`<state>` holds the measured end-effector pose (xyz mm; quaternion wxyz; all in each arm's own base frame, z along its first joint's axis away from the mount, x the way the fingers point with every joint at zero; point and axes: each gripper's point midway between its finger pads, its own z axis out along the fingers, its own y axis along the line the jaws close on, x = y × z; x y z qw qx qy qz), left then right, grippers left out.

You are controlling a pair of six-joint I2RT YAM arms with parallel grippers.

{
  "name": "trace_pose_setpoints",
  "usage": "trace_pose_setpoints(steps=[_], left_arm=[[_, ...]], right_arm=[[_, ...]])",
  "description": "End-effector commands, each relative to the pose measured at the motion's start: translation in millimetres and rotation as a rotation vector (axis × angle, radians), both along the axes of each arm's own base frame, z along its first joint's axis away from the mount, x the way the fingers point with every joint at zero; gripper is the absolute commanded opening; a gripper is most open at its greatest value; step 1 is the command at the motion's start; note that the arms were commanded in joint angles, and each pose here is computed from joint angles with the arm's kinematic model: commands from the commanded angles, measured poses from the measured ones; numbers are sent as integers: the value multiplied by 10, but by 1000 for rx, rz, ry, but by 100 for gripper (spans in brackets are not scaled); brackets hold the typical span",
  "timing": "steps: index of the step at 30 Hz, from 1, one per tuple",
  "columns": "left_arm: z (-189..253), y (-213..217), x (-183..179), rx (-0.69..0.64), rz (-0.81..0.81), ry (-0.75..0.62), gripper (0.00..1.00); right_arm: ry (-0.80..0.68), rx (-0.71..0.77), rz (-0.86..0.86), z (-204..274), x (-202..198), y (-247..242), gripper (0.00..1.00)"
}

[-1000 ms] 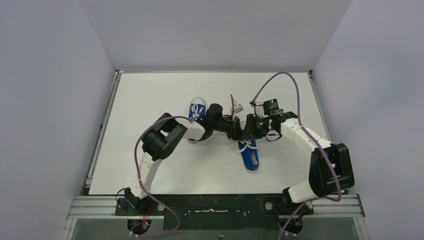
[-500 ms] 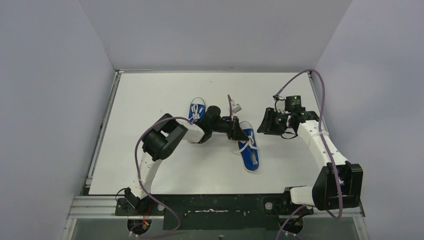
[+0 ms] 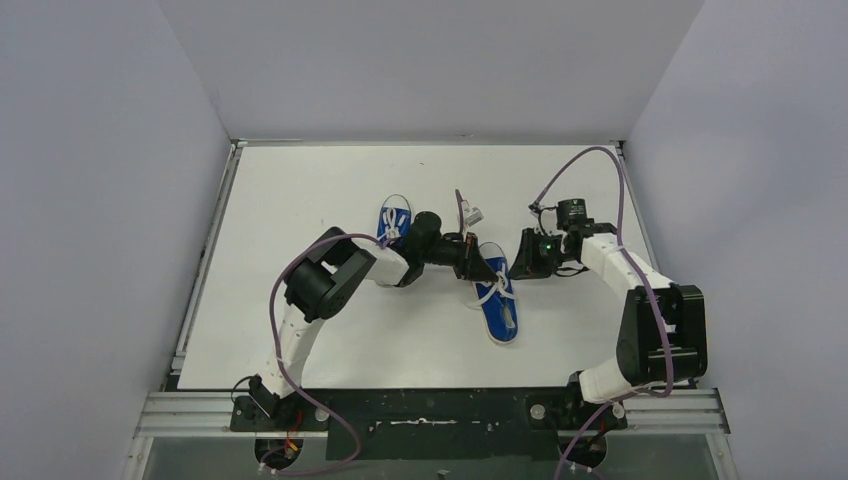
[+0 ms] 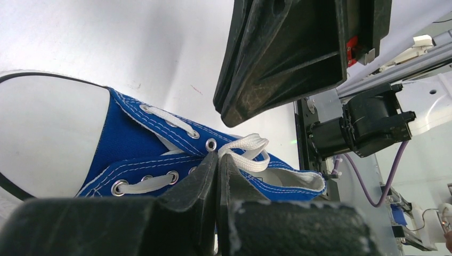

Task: Tie the shoes
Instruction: Cross the shoelace with the shoelace.

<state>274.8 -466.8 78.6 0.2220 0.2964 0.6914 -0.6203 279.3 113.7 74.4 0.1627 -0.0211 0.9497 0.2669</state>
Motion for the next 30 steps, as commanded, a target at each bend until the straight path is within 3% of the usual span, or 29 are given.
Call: trace_pose_setpoints(steps=[1, 30], left_arm=[[140, -49, 48, -50, -4, -49, 0], [157, -86, 48, -42, -19, -43, 0]], right_arm=[[-73, 94, 58, 115, 36, 197, 15], [-41, 125, 62, 88, -68, 409, 16]])
